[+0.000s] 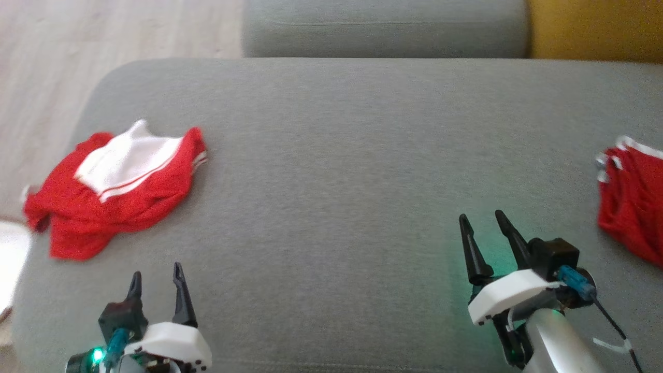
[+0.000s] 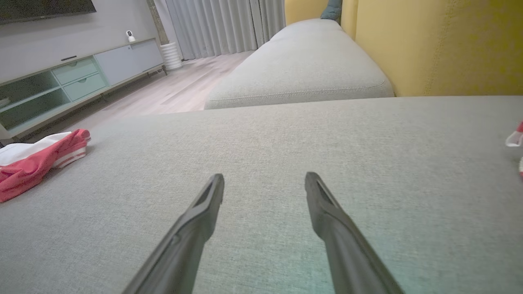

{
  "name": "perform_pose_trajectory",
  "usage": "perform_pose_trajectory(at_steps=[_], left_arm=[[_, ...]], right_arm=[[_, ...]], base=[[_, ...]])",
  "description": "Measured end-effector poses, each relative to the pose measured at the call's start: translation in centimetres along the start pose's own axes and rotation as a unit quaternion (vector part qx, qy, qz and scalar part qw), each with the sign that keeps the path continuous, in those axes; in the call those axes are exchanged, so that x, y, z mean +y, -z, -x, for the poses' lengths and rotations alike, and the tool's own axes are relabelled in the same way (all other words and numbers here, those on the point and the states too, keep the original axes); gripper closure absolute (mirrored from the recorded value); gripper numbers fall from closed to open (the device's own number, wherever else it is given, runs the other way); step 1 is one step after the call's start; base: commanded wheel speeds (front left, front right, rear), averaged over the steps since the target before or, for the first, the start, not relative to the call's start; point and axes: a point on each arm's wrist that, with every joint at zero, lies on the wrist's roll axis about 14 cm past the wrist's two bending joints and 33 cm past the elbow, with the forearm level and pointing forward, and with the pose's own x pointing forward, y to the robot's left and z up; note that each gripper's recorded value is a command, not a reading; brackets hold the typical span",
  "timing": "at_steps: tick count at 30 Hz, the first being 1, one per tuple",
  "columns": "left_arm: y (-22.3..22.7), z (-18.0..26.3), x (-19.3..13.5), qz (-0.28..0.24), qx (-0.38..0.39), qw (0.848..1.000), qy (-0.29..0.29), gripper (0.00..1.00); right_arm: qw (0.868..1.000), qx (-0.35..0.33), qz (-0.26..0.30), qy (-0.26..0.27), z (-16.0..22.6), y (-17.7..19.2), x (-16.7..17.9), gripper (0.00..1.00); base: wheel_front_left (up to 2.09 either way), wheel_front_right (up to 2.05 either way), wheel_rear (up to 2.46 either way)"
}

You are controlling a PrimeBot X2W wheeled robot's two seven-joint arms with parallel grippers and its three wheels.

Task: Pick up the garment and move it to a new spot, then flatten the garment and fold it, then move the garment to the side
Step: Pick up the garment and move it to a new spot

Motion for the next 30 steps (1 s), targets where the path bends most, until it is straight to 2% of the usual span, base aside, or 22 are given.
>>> perform_pose_trajectory(at_steps=[8, 9, 13, 19, 26, 30], left_arm=[[1.6, 4.2, 6.1, 0.014, 0.015, 0.995, -0.102, 0.0], [1.6, 4.2, 6.1, 0.014, 0.015, 0.995, -0.102, 0.0], [2.4, 6.9, 9.5, 0.02, 0.023, 0.986, -0.164, 0.0], [2.7, 9.6, 13.0, 0.033, 0.019, 0.973, -0.228, 0.0], [3.0, 9.8, 14.6, 0.052, 0.027, 0.968, -0.243, 0.0], [1.5, 6.4, 14.8, 0.049, 0.014, 0.977, -0.209, 0.0]], right_arm=[[0.996, 0.011, 0.005, -0.086, -2.5, 0.3, 5.9, 0.0], [0.996, 0.011, 0.005, -0.086, -2.5, 0.3, 5.9, 0.0], [0.991, 0.02, 0.009, -0.133, -3.4, 0.7, 9.2, 0.0], [0.981, 0.03, 0.021, -0.192, -4.0, 1.2, 13.3, 0.0], [0.977, 0.049, 0.014, -0.205, -4.6, 2.7, 14.1, 0.0], [0.979, 0.043, 0.01, -0.201, -6.0, 2.7, 13.6, 0.0]], base=[[0.0, 0.0, 0.0], [0.0, 0.0, 0.0], [0.0, 0.0, 0.0], [0.0, 0.0, 0.0], [0.0, 0.0, 0.0], [0.0, 0.0, 0.0]])
